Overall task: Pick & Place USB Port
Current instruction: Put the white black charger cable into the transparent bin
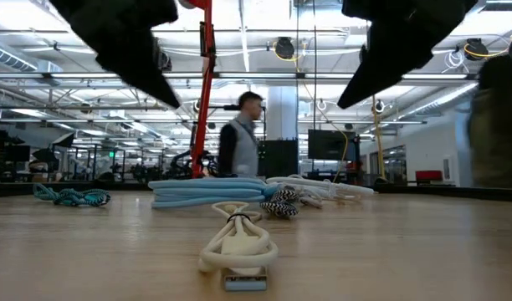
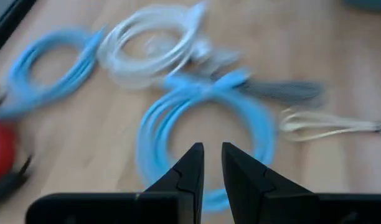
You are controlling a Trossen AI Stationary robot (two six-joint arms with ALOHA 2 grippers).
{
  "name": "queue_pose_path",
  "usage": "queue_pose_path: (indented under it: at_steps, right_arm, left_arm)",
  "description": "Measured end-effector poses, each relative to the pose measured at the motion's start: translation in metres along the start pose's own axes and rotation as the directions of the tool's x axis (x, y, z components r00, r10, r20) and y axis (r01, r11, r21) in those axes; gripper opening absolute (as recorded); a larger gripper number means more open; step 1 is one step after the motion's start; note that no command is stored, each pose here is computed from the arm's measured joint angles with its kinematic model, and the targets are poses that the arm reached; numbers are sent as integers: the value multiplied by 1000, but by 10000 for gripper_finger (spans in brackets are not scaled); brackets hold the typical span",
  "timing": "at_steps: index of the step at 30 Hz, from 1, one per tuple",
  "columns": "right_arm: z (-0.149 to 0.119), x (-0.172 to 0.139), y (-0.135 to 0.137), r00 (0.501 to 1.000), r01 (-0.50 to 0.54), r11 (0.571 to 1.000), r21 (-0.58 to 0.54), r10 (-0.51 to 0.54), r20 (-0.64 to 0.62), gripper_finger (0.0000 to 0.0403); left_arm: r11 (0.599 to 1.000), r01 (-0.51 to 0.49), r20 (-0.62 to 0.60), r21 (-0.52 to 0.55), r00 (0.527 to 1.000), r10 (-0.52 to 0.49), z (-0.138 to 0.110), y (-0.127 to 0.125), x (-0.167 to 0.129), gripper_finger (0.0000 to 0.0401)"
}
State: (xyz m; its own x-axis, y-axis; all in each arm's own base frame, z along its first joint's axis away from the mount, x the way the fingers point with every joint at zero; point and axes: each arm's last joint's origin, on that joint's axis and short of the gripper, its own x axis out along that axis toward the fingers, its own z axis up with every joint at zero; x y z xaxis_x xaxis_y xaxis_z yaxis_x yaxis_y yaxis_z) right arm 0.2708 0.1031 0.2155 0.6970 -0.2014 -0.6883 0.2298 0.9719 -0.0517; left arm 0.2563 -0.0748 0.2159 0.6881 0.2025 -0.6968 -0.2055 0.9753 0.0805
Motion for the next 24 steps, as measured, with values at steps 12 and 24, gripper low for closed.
queue_pose_path:
  at_steps: [12, 24]
  right_arm:
    - [-29, 26, -17, 994, -42, 999, 25, 39, 98, 128]
    - [-37, 31, -21, 989, -120, 991, 64, 114, 95, 128]
  left_arm:
    - [997, -76, -487, 22, 870, 77, -36, 39, -1, 60]
    - [995, 101, -641, 19, 765, -65, -40, 71, 2, 61]
